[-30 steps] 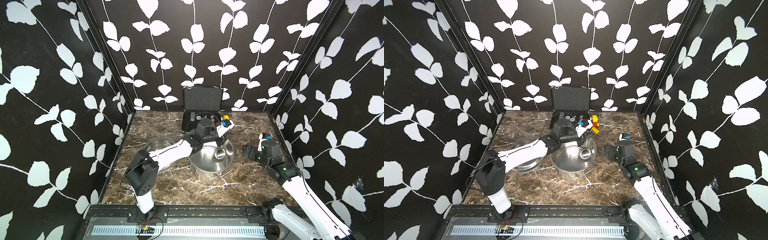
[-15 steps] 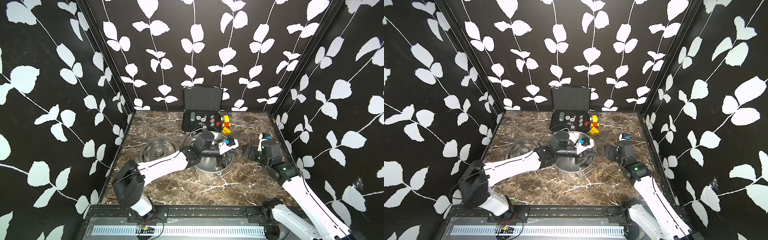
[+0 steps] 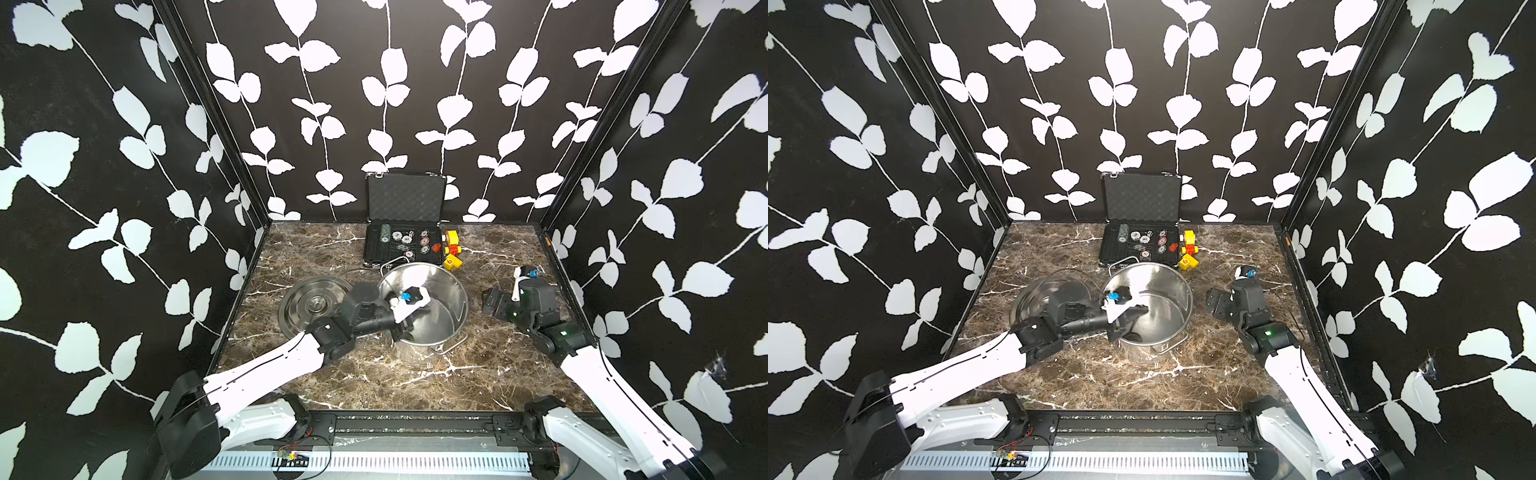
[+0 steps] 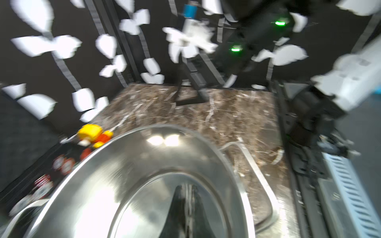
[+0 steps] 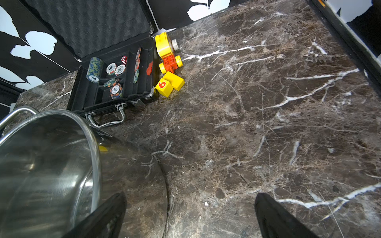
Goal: Stir the soup with a spoon
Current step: Stir the soup in the pan with a stick.
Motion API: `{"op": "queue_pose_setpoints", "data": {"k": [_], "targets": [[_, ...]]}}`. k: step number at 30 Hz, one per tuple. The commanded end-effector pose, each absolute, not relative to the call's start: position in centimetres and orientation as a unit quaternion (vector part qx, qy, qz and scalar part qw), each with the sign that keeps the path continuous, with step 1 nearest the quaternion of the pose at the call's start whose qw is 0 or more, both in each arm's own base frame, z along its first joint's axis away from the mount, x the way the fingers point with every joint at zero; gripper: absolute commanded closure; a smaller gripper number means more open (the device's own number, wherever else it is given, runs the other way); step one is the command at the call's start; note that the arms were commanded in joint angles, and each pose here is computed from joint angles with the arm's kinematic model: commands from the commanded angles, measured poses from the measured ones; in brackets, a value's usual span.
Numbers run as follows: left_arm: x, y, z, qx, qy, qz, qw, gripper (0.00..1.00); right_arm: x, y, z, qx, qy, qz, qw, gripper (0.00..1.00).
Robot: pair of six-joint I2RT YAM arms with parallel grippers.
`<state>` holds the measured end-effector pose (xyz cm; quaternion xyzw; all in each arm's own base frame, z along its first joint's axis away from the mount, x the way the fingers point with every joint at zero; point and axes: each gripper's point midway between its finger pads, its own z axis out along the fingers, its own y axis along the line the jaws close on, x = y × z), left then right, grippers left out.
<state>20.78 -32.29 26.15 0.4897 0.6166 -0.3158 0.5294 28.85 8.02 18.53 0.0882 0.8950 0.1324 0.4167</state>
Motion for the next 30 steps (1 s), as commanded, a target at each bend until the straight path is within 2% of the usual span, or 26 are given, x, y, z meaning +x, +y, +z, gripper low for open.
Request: {"op": "queue_pose_setpoints", "data": {"k": [1,8,17,23,30], "targets": [[23.6,-29.7,27.9,0.412,0.635,-0.301,0.58,1.0,29.5,8.7,19.5,0.085,0.885,0.149,0.432,0.01],[30.8,-25.3,29.6,0.28,0.674,-0.239,0.641,1.0,29.2,8.4,19.5,0.083,0.886,0.141,0.434,0.01],[37.0,-29.5,30.9,0.3,0.688,-0.226,0.622,1.0,28.9,8.2,19.5,0.085,0.885,0.141,0.434,0.01],[38.4,-34.4,30.4,0.34,0.673,-0.301,0.584,1.0,28.5,7.6,19.5,0.087,0.886,0.128,0.437,0.01],[36.3,-41.3,30.4,0.418,0.629,-0.348,0.556,1.0,28.4,7.5,19.8,0.085,0.886,0.123,0.438,0.01]]}}
